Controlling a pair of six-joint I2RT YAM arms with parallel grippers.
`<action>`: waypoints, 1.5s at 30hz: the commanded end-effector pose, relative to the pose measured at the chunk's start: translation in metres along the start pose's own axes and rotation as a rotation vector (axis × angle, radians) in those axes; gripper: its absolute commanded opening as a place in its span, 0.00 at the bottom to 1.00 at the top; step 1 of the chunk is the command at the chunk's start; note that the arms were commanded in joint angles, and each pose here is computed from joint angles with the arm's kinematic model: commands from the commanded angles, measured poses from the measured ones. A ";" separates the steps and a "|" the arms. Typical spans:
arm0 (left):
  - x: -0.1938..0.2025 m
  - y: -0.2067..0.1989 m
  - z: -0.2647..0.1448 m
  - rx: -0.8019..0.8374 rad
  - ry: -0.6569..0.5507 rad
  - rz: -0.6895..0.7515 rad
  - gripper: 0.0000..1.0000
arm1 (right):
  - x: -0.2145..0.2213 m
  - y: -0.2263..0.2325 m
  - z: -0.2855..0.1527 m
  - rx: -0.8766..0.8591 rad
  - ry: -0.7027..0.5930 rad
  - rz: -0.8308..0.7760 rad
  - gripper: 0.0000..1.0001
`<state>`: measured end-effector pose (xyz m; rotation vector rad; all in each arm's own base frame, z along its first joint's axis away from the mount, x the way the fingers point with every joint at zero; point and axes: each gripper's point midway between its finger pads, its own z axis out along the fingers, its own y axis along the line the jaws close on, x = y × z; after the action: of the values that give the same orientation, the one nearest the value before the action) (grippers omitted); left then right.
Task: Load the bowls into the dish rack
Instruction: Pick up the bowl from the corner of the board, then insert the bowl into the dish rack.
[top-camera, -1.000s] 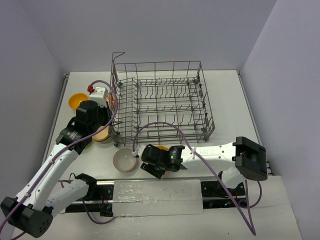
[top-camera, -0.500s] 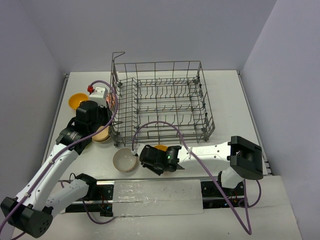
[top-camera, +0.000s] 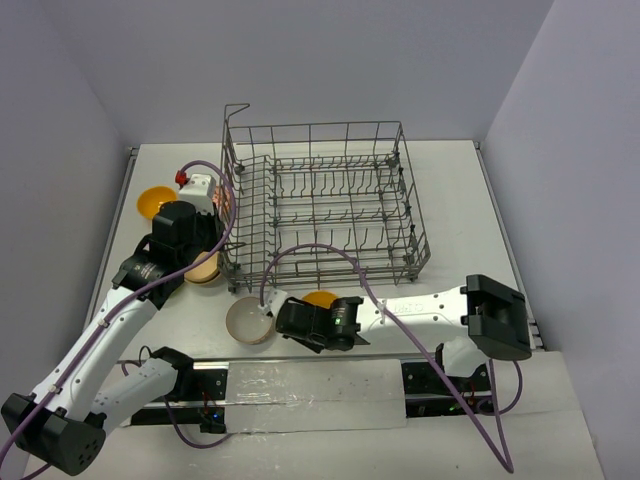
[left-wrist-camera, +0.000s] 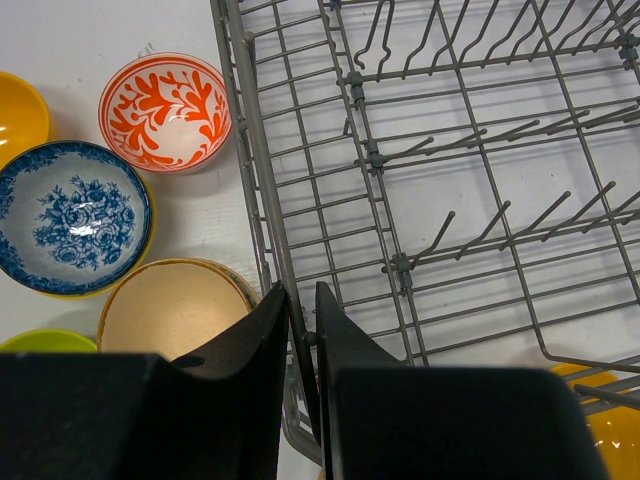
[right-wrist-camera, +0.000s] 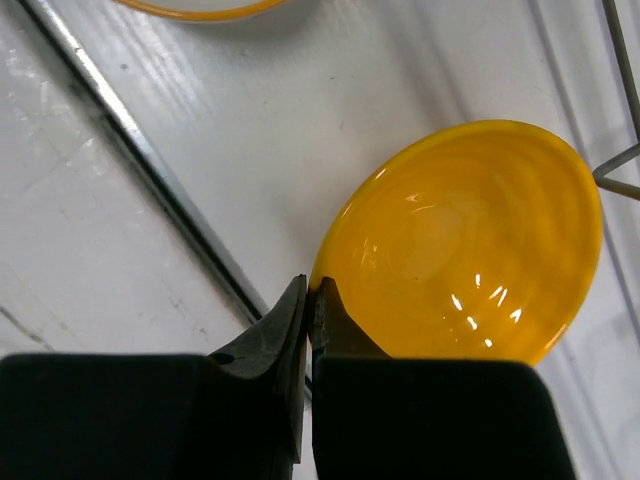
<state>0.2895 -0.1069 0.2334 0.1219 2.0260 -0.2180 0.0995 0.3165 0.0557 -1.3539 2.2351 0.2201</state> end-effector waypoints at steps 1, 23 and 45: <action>-0.001 -0.015 0.000 0.077 -0.014 0.026 0.00 | -0.019 0.017 -0.026 -0.060 -0.063 0.037 0.00; -0.001 -0.014 -0.007 0.077 -0.030 0.042 0.00 | -0.170 0.027 -0.249 -0.372 -0.753 0.130 0.00; -0.003 -0.009 -0.013 0.048 -0.052 0.062 0.00 | -0.249 -0.206 -0.278 -0.268 -1.076 0.457 0.00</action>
<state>0.2803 -0.1056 0.2337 0.1440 2.0014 -0.2051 0.2630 0.3013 0.4140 -0.5617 1.6456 1.0003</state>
